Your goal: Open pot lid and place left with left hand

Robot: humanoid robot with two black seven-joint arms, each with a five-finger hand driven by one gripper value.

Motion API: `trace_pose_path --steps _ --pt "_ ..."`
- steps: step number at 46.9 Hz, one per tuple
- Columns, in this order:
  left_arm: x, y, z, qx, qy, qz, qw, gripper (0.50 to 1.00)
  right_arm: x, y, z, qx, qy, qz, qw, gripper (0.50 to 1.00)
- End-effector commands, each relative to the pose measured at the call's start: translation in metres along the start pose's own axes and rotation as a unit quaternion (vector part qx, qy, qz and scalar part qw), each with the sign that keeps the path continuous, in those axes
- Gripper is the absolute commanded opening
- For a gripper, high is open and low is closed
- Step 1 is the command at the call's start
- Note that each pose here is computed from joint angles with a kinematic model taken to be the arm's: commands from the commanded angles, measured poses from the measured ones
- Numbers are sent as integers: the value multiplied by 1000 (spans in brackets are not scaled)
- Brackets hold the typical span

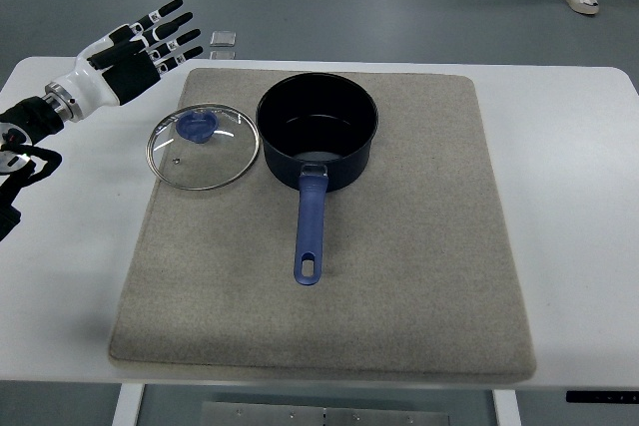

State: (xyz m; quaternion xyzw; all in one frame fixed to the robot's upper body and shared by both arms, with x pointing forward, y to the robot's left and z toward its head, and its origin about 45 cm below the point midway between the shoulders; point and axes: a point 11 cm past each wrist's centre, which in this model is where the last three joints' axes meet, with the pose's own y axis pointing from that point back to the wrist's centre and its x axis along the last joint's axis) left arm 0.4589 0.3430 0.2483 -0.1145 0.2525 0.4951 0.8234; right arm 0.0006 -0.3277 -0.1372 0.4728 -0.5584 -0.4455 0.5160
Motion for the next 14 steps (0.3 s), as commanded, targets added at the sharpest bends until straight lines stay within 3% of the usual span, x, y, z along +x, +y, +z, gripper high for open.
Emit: trace_pose_path --steps 1,14 --pt "3 2 -4 2 2 4 1000 992 1 0 1 -1 -2 3 1000 915" --pt "2 2 -4 3 2 3 1000 994 2 0 2 0 7 5 1000 915"
